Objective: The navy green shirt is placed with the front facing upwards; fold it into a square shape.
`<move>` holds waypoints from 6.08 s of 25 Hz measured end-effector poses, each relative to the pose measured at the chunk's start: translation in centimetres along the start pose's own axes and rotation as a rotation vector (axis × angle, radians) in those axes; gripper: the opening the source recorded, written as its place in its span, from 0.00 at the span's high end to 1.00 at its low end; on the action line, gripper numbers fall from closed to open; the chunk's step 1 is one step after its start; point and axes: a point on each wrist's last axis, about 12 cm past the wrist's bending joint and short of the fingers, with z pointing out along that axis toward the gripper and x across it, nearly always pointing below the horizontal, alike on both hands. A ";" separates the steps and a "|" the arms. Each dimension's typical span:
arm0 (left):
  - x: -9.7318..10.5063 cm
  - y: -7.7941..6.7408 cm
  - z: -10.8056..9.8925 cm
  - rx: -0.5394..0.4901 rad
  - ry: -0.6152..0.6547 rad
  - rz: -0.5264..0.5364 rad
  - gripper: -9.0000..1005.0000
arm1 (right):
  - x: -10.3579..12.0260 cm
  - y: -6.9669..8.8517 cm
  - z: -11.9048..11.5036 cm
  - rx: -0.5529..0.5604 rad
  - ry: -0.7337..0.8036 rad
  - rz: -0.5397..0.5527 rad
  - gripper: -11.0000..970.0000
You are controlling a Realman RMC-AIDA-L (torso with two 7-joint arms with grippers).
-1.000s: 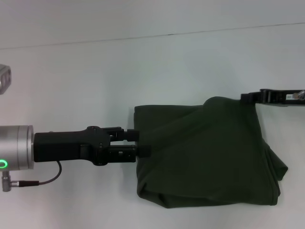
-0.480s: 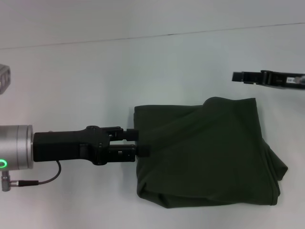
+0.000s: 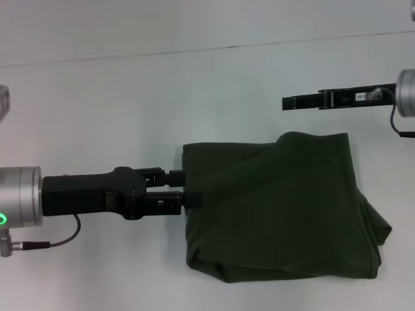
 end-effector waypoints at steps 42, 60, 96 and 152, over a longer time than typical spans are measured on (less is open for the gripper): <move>-0.2 0.1 0.3 -0.006 -0.003 0.017 0.24 | 3.1 3.9 1.8 -0.204 0.281 -0.089 0.97; -0.3 0.2 0.3 -0.018 -0.006 0.018 0.24 | 2.1 5.5 6.5 -0.051 0.291 -0.221 0.97; -0.4 0.4 0.6 -0.027 -0.010 0.018 0.24 | 0.8 7.0 9.1 -0.035 0.240 -0.281 0.63; -0.7 0.5 0.6 -0.035 -0.012 0.023 0.25 | -0.5 7.6 10.1 -0.008 0.195 -0.300 0.97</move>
